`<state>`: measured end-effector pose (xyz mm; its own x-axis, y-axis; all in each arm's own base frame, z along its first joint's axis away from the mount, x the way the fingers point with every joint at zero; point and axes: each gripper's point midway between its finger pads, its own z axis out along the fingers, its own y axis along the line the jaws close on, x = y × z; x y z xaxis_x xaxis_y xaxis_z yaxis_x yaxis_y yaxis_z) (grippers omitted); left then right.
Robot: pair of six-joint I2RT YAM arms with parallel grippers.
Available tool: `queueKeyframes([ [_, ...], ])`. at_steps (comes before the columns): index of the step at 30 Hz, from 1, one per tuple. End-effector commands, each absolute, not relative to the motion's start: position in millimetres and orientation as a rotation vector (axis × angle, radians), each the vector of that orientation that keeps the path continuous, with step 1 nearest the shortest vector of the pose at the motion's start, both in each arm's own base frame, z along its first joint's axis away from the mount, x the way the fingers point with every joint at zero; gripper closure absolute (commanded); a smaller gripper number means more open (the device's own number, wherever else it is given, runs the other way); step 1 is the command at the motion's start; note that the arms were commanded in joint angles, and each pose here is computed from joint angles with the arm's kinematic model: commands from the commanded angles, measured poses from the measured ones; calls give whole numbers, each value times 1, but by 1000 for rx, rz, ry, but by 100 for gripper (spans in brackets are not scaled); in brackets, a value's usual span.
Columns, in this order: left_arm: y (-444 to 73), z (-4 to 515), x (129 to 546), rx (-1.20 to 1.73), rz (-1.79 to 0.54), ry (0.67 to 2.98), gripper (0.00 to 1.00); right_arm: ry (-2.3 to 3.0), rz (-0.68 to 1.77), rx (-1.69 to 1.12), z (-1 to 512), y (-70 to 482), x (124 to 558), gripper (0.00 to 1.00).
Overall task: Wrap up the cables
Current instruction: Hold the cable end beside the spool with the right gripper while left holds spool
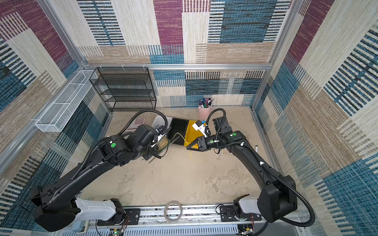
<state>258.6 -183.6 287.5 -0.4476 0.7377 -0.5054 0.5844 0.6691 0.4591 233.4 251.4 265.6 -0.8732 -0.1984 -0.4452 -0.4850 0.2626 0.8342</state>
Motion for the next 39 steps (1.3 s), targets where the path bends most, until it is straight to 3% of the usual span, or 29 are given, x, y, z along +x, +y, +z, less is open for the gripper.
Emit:
queueKeyframes([
  [1,-185,302,271,912,292,2130,100,2224,1727,-647,276,254,228,72],
  [6,-185,303,272,897,296,2123,100,2216,1768,-629,272,255,225,77],
  [21,-180,317,281,814,336,2078,100,2238,1839,-558,259,252,210,81],
  [28,-183,318,280,820,313,2076,100,2189,1838,-562,266,254,211,74],
  [39,-182,320,275,826,315,2059,100,2198,1859,-551,263,257,219,79],
])
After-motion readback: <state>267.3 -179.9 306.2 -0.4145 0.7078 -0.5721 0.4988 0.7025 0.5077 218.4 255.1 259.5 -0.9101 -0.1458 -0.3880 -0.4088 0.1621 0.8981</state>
